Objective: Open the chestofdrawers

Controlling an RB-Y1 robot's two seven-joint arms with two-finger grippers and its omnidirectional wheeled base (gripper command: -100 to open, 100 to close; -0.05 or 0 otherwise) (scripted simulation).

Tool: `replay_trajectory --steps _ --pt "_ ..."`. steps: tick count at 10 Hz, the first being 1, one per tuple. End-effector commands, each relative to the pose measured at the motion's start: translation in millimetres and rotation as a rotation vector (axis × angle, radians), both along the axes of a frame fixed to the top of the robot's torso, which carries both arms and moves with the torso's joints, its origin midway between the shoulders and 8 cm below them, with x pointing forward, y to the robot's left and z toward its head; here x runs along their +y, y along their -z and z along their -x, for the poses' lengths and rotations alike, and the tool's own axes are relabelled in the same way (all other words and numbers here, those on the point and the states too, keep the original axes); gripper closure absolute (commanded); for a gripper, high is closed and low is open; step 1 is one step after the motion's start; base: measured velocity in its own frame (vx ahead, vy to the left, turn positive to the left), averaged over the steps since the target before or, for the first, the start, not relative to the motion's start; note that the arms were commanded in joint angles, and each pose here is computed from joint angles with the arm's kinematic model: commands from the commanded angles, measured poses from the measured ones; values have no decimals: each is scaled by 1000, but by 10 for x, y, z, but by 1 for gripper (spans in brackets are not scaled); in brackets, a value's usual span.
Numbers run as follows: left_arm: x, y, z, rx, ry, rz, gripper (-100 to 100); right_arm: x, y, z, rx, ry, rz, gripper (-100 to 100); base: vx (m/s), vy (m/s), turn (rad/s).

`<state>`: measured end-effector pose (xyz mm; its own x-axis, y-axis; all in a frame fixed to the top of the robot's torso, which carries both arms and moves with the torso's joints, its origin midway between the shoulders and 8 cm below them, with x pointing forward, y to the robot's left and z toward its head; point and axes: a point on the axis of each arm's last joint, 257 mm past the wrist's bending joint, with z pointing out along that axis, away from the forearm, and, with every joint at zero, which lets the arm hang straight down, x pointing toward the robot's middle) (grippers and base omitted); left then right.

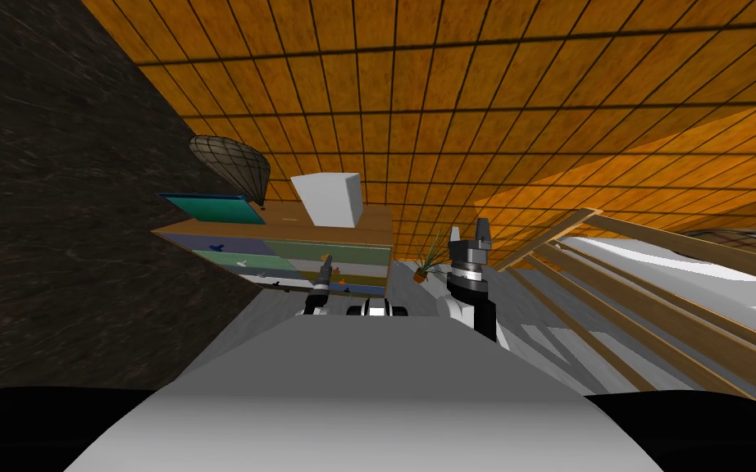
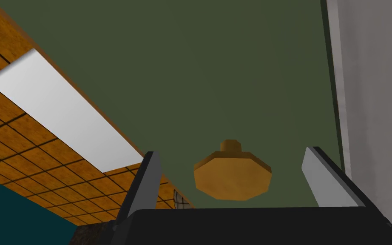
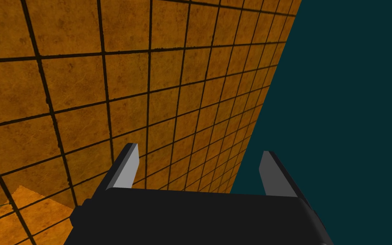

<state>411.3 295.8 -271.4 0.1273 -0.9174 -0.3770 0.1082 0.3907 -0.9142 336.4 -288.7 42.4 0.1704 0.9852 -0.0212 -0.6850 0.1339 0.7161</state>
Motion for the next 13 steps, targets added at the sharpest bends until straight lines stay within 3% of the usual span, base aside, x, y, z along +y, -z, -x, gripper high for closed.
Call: replay_trajectory --steps 1,2,7,8,12,13 --pt "13 -38 -26 0 -2 0 -100 0 0 0 0 0 0 0 44 -1 -5" --pt "-6 25 10 2 1 1 100 0 0 0 0 0 0 0 -37 -8 32" --pt "-5 -101 50 -6 7 0 100 1 -1 -1 0 0 0 0 -139 7 8" --pt "-18 -37 58 7 7 1 100 1 -1 -1 0 0 0 0 -92 1 -1" --pt "-31 -91 163 0 13 0 100 1 -1 -1 0 0 0 0 -186 11 17" --pt "-29 -39 156 13 12 2 100 1 -1 -1 0 0 0 0 -104 0 2"
